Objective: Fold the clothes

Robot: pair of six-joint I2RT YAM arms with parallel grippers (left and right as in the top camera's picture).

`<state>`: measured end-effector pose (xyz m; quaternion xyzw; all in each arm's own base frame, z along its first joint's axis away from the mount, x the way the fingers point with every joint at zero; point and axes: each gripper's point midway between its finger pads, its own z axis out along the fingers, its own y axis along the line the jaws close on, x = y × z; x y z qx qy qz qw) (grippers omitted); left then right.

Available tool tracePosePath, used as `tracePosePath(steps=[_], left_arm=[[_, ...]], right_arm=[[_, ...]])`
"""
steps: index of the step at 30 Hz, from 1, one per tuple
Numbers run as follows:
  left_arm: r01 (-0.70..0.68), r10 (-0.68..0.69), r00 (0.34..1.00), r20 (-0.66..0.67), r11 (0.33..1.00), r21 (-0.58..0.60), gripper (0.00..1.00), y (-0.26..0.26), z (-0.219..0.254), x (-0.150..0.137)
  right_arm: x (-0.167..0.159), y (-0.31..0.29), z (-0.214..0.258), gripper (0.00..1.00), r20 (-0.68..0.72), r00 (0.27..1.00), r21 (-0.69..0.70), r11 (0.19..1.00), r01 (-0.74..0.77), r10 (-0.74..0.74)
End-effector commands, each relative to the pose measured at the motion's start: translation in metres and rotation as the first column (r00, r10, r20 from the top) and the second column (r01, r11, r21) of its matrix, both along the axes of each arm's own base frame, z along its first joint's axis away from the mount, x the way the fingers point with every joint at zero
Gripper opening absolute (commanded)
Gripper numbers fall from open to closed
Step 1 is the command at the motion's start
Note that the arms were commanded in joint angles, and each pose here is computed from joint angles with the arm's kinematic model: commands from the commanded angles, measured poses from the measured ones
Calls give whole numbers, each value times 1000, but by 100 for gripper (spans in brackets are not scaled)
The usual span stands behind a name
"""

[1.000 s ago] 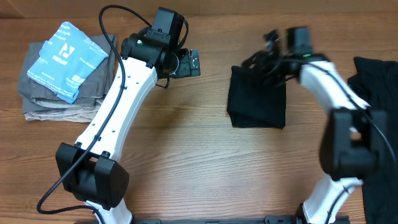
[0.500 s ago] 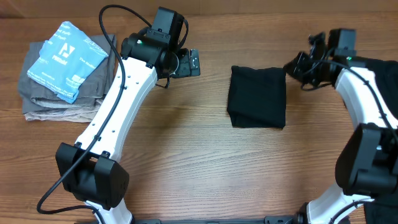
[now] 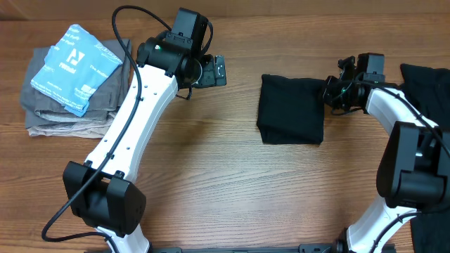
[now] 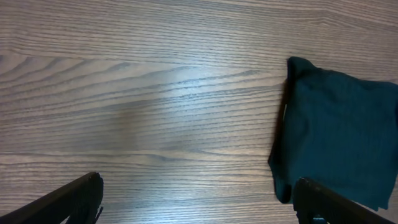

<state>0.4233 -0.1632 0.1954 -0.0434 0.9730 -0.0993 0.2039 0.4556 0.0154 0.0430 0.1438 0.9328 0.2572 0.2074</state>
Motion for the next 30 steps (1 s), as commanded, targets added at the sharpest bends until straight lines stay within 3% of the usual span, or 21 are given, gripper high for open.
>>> tracePosePath(steps=[1,5,7,10,17,25,30], left_arm=[[2,-2,1000,1,1000,4,100,-2,-1,1],[2,-2,1000,1,1000,4,100,-3,-1,1],[2,-2,1000,1,1000,4,100,-2,-1,1],[2,-2,1000,1,1000,4,100,-3,-1,1],[2,-2,1000,1,1000,4,100,-2,-1,1],[2,-2,1000,1,1000,4,100,-2,-1,1],[2,-2,1000,1,1000,4,100,-3,-1,1]], right_arm=[[11,7,72,24,152,987,103,993,-61,45],[-10,15,118,25,204,975,166,979,-120,85],[-30,13,121,19,140,987,156,982,-104,82],[-59,10,106,4,-13,998,136,989,-55,57],[-101,16,38,4,-192,980,66,997,-44,56],[-125,24,-14,4,-197,980,83,996,-27,43],[-93,49,48,4,-5,991,302,945,-124,131]])
